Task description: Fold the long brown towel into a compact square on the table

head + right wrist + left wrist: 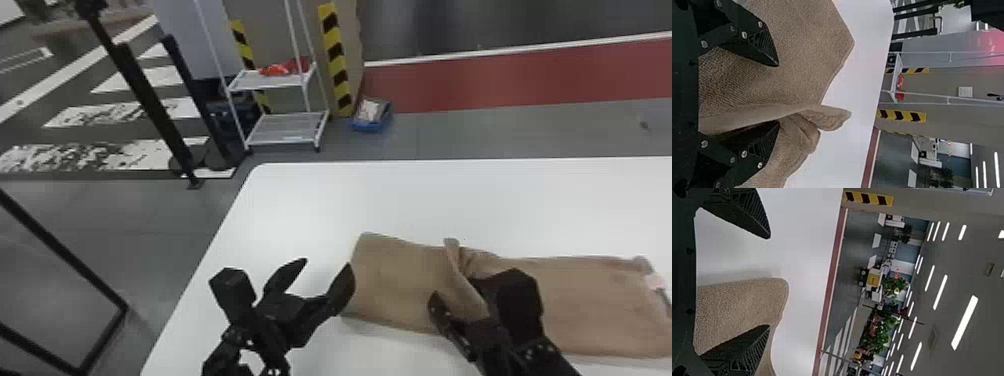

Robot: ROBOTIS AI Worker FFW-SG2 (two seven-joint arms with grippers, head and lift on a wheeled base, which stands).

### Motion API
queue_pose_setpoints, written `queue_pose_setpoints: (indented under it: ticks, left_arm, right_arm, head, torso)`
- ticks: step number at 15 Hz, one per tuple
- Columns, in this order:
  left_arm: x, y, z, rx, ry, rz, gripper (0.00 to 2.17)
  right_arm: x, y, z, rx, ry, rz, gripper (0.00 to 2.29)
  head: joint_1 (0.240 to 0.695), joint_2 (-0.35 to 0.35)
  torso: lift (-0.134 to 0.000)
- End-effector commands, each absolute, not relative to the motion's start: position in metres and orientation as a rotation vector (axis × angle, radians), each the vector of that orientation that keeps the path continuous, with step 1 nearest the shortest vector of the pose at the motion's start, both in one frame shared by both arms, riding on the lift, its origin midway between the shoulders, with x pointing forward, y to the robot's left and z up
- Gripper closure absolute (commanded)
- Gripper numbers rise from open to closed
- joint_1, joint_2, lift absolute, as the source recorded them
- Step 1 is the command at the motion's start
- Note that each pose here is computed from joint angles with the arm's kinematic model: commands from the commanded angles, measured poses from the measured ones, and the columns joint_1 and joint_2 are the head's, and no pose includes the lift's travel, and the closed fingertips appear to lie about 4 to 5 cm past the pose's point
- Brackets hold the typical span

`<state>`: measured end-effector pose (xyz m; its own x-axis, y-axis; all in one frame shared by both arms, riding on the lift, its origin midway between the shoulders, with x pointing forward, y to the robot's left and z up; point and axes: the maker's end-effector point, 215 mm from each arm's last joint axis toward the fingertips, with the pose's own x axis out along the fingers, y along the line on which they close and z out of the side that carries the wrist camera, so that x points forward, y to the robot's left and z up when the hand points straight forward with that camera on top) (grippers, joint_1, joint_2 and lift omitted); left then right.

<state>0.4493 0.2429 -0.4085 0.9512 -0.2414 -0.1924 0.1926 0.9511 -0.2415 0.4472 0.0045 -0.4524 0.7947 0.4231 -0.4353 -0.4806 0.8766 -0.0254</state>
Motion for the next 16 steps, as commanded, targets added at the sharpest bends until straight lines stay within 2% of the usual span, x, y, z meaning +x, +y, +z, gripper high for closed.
queue_pose_setpoints:
  ticks: [1,4,6,9,12,16]
  left_arm:
    - [0.449,0.243,-0.409,-0.222,0.224,-0.222,0.07]
    - [0.45,0.243,-0.408,-0.222,0.223,-0.224,0.07]
    - [0.451,0.242,-0.408,-0.222,0.221,-0.226,0.07]
    - [0.451,0.241,-0.408,-0.223,0.221,-0.227,0.07]
    - [0.452,0.239,-0.406,-0.22,0.218,-0.231,0.07]
    - [0.452,0.241,-0.405,-0.215,0.217,-0.232,0.07]
  right_arm:
    - [0.448,0.004,-0.45,-0.138,0.43,0.486,0.71]
    - [0.449,0.004,-0.443,-0.137,0.417,0.485,1.07]
    - [0.449,0.0,-0.444,-0.138,0.428,0.478,1.43]
    - [0.447,-0.008,-0.449,-0.135,0.447,0.464,1.68]
    - [0.449,-0.015,-0.439,-0.118,0.431,0.45,1.68]
    - [0.452,-0.049,-0.374,-0.039,0.335,0.388,1.68]
  head:
    - [0.695,0.301]
    - [0.695,0.301]
    - [0.695,0.3]
    - [0.695,0.293]
    - [0.695,0.281]
    - [0.695,0.269]
  torso:
    - [-0.124]
    - [-0.124]
    - [-0.124]
    - [-0.124]
    - [-0.124]
    - [-0.124]
